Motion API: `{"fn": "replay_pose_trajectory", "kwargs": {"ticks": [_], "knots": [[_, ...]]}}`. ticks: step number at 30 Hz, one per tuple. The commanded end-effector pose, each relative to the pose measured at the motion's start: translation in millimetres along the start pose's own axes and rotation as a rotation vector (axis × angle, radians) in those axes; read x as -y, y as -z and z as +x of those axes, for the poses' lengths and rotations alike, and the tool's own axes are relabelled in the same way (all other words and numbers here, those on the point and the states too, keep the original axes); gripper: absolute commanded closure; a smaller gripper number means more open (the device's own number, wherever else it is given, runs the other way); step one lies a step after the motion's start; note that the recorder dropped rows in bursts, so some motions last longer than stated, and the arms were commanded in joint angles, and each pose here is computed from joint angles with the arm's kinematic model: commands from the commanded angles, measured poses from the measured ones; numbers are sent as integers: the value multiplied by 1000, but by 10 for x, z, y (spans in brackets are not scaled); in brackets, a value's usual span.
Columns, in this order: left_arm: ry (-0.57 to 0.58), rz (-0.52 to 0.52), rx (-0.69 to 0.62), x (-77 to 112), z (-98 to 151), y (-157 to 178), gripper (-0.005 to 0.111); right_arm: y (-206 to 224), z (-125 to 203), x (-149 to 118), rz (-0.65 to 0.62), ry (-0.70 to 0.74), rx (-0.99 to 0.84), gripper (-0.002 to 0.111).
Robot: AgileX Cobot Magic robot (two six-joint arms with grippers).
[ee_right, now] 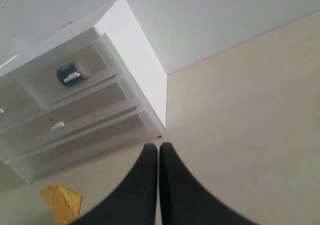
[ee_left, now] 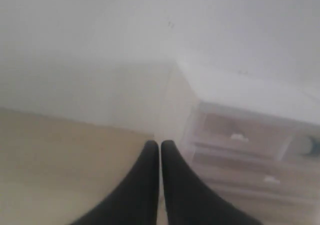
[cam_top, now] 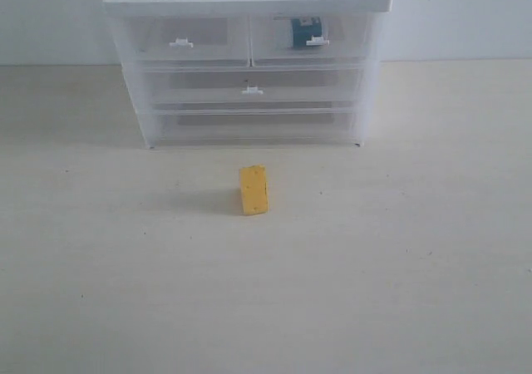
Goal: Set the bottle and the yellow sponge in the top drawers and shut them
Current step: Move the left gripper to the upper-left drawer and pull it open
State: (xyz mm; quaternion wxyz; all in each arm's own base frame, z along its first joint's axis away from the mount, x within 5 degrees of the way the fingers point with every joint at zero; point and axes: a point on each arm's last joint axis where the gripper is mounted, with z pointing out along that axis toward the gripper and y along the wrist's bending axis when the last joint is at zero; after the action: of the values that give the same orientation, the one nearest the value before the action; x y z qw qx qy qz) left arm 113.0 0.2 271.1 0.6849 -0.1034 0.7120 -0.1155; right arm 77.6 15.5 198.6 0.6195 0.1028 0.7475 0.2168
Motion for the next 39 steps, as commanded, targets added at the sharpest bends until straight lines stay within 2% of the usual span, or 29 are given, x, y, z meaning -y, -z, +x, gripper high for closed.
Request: {"fn": "replay_pose_trajectory", "kwargs": {"ticks": [1, 3, 8, 10, 12, 14, 15, 18, 22, 27, 34, 39], "knots": [[98, -44, -262, -35, 81, -604, 103, -4, -10, 4, 8, 2, 7, 107], [213, 32, -353, 28, 161, -860, 103, -4, -10, 4, 8, 2, 7, 107], [597, 428, -665, 261, 480, -1492, 103, -4, -27, 5, 8, 2, 26, 107], [795, 546, -666, 268, 576, -1731, 103, -4, -29, 5, 8, 2, 28, 107], [990, 599, -592, 213, 645, -1917, 103, -4, -29, 5, 8, 2, 28, 107], [1114, 510, -518, 90, 771, -2095, 103, -4, -29, 5, 8, 2, 28, 107], [1140, 485, -499, 61, 824, -2151, 103, -4, -29, 5, 8, 2, 28, 107], [1164, 462, -478, 59, 928, -2270, 97, -4, -29, 5, 8, 2, 28, 107], [1159, 510, -472, 212, 922, -2408, 82, -4, -29, 5, 8, 2, 28, 107], [1101, 481, -492, 385, 903, -2567, 65, -4, -29, 5, 8, 2, 28, 107], [994, 413, -546, 532, 1023, -2608, 63, -4, -29, 5, 8, 2, 28, 107], [1016, 368, -564, 514, 1183, -2662, 63, -4, -29, 5, 8, 2, 28, 107]]}}
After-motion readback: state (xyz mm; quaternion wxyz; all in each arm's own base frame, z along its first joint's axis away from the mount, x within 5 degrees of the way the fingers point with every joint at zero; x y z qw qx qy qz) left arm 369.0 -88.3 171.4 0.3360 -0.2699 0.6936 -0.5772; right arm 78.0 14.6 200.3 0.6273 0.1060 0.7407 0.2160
